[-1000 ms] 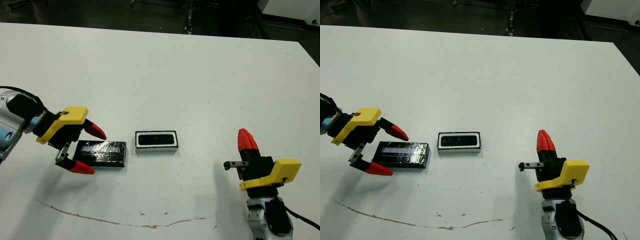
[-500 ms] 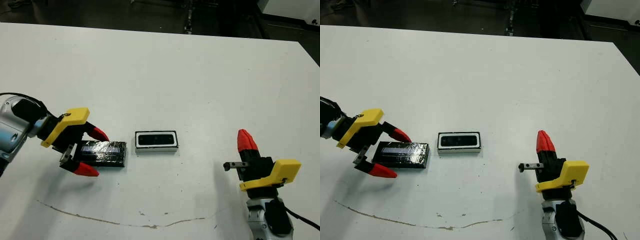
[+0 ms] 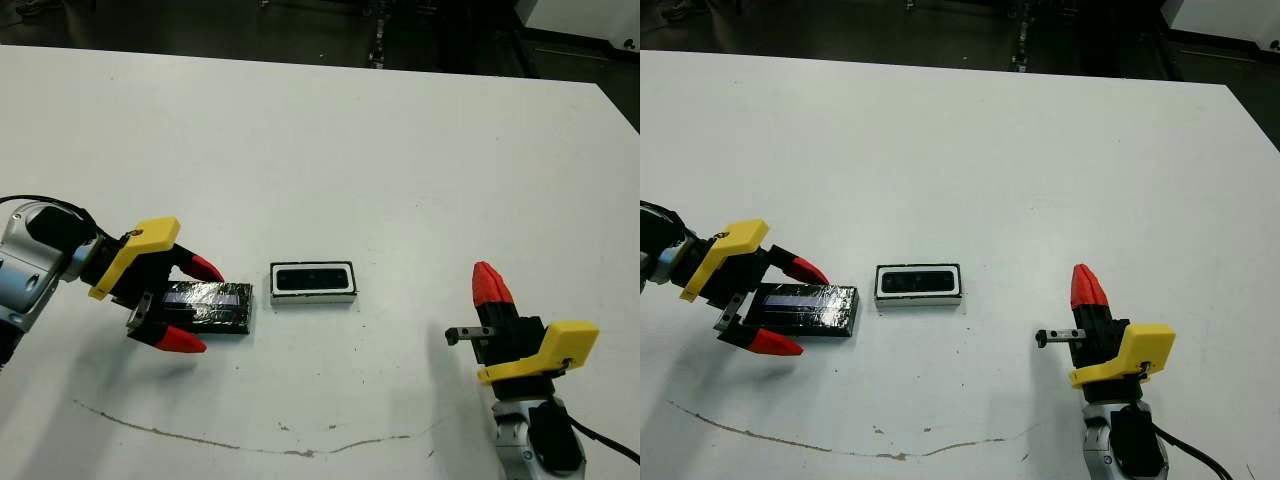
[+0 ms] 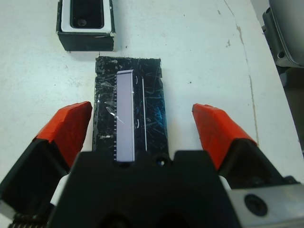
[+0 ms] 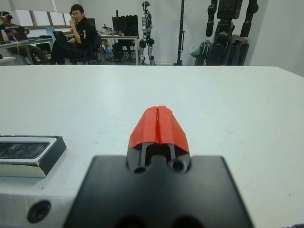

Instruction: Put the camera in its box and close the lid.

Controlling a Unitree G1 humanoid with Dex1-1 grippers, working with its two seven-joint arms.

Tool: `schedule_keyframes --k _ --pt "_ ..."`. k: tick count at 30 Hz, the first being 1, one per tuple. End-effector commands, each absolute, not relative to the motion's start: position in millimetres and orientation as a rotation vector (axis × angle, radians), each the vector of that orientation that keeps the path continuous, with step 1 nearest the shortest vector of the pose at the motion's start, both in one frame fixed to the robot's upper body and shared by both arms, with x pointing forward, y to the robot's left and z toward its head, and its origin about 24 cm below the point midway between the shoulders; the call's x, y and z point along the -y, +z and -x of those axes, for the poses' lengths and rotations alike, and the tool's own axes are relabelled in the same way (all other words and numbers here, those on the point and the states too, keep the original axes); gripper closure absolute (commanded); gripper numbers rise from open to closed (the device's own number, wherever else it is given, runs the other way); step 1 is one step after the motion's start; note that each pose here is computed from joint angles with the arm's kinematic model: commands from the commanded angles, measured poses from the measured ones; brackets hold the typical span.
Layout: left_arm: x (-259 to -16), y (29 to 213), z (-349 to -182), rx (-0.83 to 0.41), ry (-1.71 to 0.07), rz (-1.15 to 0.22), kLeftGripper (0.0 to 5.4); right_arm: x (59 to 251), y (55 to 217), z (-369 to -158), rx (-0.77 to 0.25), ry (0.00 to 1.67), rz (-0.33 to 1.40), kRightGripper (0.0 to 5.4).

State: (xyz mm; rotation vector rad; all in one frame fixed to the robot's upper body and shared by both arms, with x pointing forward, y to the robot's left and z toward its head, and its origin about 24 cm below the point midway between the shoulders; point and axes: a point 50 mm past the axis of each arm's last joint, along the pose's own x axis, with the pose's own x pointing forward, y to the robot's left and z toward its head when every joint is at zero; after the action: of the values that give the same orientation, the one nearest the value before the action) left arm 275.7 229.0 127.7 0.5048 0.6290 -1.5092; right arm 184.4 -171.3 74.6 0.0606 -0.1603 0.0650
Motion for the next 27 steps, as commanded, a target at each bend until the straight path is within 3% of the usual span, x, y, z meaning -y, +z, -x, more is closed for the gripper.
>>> schedule_keyframes --k 1,13,16,27 --pt "-230.1 119.8 -271.7 -0.648 -1.480 -0.443 0.00 173.6 71.9 -182.0 0.152 0.066 -0.046 5.39" --pt "-229.2 114.8 -267.5 -0.653 -1.411 -0.401 0.00 173.9 72.9 -181.3 0.137 0.065 -0.055 5.39" --pt "-229.6 115.2 -266.8 -0.662 -1.404 -0.420 0.22 173.9 73.1 -181.4 0.142 0.068 -0.048 5.40" --pt "-230.3 116.1 -265.2 -0.694 -1.372 -0.458 1.84 173.8 72.5 -181.9 0.140 0.068 -0.053 5.40"
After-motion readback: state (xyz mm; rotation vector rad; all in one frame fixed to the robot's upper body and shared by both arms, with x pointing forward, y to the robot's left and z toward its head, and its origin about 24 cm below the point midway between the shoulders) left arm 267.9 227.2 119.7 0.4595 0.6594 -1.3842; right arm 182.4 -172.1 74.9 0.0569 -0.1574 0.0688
